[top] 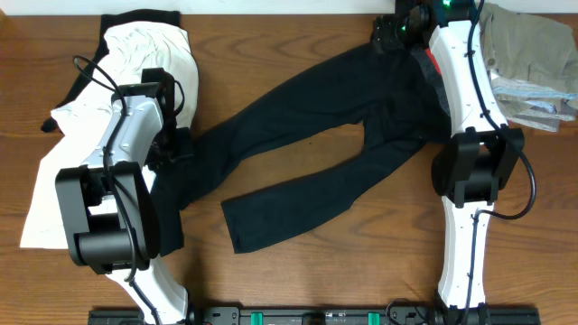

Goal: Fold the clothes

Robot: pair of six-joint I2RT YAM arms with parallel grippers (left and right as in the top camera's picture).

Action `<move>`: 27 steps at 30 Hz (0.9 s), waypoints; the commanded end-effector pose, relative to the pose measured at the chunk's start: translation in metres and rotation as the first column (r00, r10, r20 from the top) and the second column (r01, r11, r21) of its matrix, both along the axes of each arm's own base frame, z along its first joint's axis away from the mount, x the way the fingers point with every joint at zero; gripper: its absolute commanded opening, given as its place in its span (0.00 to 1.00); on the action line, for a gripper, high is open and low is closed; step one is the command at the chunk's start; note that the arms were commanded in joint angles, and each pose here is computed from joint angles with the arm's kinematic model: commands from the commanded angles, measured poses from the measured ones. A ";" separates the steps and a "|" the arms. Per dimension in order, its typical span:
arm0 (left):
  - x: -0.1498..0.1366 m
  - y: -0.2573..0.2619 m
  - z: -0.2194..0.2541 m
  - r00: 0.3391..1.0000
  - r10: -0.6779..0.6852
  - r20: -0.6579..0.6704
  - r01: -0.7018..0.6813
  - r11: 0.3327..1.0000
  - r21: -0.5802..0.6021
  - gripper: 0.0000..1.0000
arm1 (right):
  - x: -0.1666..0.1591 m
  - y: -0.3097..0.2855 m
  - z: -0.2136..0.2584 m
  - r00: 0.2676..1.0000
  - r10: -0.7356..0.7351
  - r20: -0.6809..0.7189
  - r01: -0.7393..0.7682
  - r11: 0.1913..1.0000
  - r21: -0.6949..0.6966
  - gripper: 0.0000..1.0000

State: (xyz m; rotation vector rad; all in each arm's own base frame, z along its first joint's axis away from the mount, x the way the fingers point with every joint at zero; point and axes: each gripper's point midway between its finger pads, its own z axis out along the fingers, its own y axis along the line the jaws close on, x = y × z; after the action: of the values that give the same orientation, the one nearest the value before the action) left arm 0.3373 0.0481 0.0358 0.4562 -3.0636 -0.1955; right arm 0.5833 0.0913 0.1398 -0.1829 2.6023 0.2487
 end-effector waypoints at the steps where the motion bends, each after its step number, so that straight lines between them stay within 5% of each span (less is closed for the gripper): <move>1: -0.005 0.022 -0.002 0.993 0.115 -0.002 -0.114 0.990 0.082 0.43 | 0.000 0.010 0.007 1.000 0.010 0.012 -0.010 1.000 0.009 0.71; 7: -0.005 0.039 -0.002 0.974 0.226 0.028 -0.228 0.970 0.089 0.43 | 0.000 0.010 0.008 1.000 0.020 0.016 -0.020 1.000 0.004 0.72; 24: -0.005 0.043 -0.034 0.968 0.236 0.085 -0.243 0.966 0.086 0.43 | -0.001 0.009 0.005 1.000 0.029 0.011 -0.029 1.000 -0.003 0.72; 27: -0.006 0.047 -0.034 0.965 0.247 0.086 -0.254 0.963 0.085 0.33 | -0.001 0.009 0.005 0.999 0.035 0.011 -0.035 0.999 -0.007 0.72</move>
State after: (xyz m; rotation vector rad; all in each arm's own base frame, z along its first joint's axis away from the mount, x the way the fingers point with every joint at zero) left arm 0.3354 0.0879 0.0058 0.8408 -3.0611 -0.2961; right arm 0.5819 0.0912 0.1390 -0.1856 2.6088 0.2480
